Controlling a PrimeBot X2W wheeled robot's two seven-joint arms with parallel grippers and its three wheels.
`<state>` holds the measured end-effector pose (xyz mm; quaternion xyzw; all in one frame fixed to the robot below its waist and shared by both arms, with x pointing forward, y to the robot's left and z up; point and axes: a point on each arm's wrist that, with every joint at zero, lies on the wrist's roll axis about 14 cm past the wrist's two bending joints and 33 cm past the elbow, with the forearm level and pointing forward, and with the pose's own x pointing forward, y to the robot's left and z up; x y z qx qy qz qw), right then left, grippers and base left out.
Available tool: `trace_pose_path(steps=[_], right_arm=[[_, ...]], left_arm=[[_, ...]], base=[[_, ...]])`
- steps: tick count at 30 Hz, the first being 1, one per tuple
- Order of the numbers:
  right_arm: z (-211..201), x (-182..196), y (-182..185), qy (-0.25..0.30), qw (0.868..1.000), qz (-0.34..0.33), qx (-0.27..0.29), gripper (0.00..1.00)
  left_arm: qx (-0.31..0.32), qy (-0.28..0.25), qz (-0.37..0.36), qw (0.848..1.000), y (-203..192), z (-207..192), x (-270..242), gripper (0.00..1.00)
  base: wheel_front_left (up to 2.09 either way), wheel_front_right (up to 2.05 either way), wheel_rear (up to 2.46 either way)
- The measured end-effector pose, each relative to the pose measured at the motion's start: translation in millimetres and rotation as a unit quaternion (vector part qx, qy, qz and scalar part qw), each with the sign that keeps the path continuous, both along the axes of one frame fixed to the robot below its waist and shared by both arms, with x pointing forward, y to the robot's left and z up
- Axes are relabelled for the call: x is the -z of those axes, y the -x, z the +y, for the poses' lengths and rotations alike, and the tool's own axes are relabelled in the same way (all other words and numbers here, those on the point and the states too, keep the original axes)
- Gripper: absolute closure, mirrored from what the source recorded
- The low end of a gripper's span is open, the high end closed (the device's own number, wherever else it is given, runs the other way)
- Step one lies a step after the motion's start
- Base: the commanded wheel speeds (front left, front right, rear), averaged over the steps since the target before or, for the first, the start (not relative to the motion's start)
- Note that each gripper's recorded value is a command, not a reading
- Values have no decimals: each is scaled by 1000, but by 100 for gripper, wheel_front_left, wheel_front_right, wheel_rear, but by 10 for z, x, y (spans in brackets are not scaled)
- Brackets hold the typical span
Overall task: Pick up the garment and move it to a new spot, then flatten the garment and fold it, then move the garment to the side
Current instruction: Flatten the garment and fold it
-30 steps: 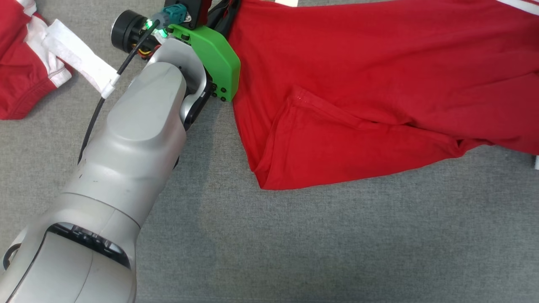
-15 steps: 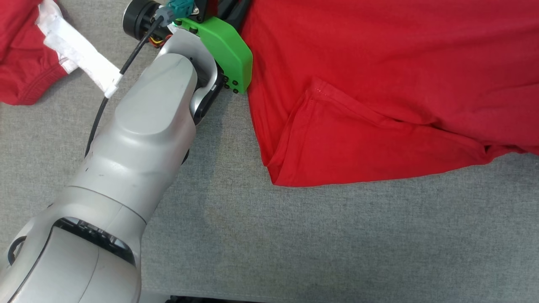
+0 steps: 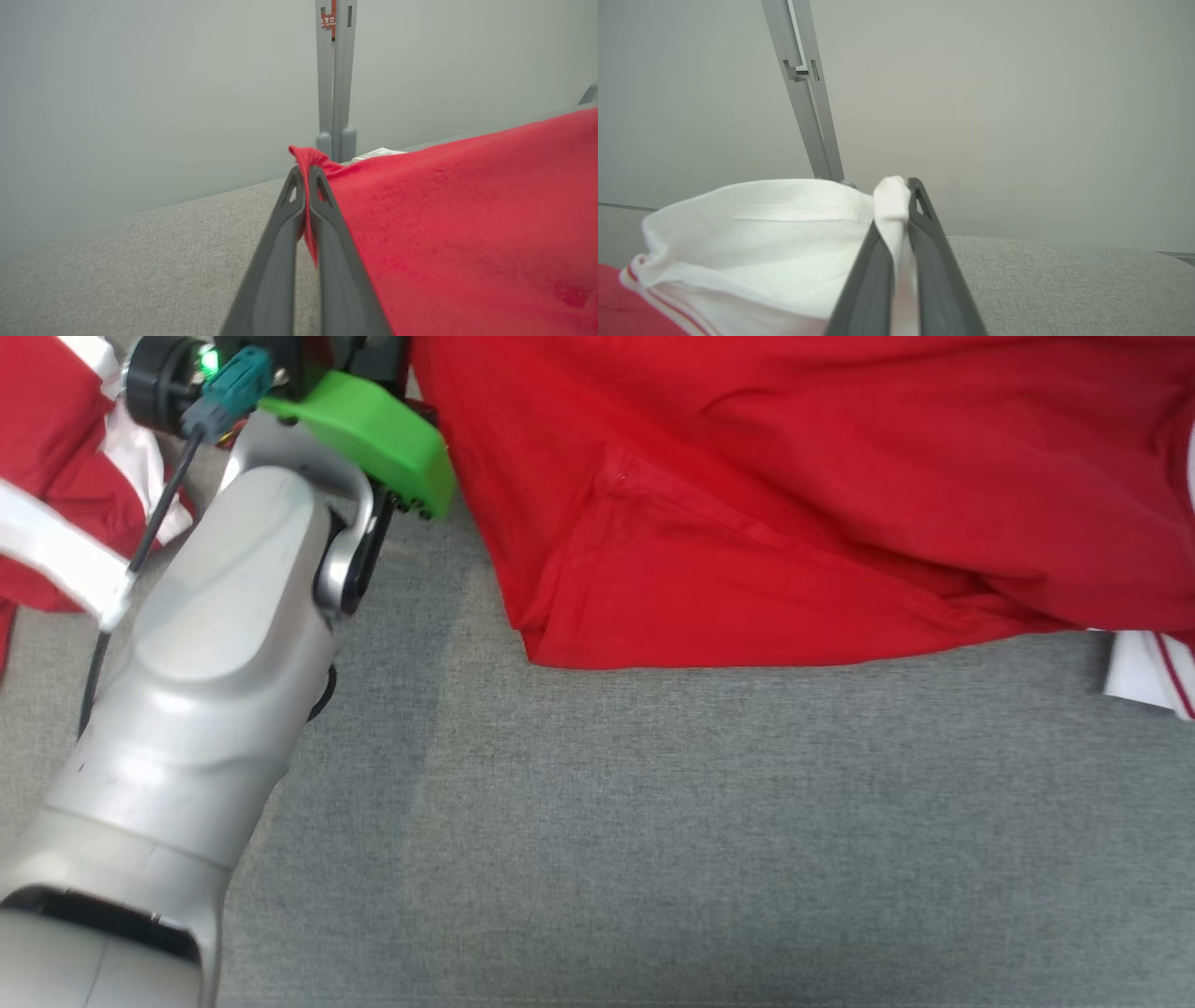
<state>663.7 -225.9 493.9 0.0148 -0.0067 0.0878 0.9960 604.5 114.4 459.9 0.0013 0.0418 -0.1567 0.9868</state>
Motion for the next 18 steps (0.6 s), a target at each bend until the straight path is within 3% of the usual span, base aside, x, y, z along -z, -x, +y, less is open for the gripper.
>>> trace_pose_path(steps=[9,18], right_arm=[[-231,-1182,563,-1,989,-146,-5,100],[-404,-2531,1277,29,958,-286,3,100]], left_arm=[[-10,11,-145,989,287,63,-1005,100],[-1,5,-293,956,748,42,-2220,100]], base=[[0,0,0],[0,0,0]])
